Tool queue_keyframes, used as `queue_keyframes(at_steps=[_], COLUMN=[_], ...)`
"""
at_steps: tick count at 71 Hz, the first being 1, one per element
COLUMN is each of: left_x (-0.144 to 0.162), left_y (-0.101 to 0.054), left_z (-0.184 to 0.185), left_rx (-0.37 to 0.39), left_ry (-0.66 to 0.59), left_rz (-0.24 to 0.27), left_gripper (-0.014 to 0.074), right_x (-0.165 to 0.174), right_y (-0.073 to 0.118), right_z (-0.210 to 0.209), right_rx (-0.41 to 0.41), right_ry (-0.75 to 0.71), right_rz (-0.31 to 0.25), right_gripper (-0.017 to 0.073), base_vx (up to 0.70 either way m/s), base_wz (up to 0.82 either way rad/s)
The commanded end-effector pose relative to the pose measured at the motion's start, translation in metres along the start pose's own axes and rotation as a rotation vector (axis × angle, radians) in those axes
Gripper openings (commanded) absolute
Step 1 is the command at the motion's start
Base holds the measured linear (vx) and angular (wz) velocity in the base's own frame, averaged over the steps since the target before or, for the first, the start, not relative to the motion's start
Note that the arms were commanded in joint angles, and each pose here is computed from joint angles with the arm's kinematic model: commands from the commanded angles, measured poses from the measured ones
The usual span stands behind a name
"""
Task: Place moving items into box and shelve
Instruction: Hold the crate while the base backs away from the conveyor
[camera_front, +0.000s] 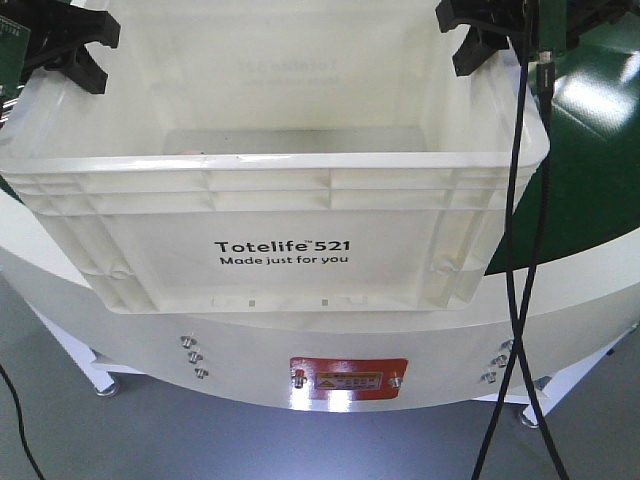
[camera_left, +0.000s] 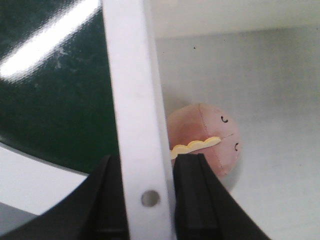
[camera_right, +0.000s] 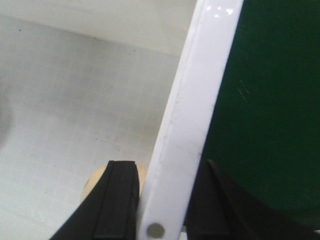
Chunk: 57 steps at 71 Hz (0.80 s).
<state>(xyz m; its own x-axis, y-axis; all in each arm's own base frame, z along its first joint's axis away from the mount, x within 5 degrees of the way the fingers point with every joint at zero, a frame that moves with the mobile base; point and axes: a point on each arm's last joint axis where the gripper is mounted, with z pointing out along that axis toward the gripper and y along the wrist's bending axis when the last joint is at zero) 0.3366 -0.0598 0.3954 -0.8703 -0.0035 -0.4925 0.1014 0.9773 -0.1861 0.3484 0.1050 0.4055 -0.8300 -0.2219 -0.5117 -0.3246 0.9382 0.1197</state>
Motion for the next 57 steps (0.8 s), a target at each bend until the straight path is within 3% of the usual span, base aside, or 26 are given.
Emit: queue_keyframes(at_steps=[1, 57], left_x=[-0.0095, -0.0095], left_y=[-0.0244, -0.0244], left_z=[-0.0410, -0.0410], left_rx=[0.172, 0.172], left_ry=[-0.215, -0.215], left_rz=[-0.012, -0.012], left_gripper=[-0.0017, -0.0017], right_x=[-0.0089, -0.0089], right_y=[0.0256, 0.0256], right_z=[-0.0444, -0.0444], right_rx=[-0.162, -0.162], right_ry=[-0.214, -0.214], right_rz=[-0.021, -0.021], right_gripper=[-0.0012, -0.0012], base_vx=[-0.05, -0.05], base_wz=[0.13, 0.12])
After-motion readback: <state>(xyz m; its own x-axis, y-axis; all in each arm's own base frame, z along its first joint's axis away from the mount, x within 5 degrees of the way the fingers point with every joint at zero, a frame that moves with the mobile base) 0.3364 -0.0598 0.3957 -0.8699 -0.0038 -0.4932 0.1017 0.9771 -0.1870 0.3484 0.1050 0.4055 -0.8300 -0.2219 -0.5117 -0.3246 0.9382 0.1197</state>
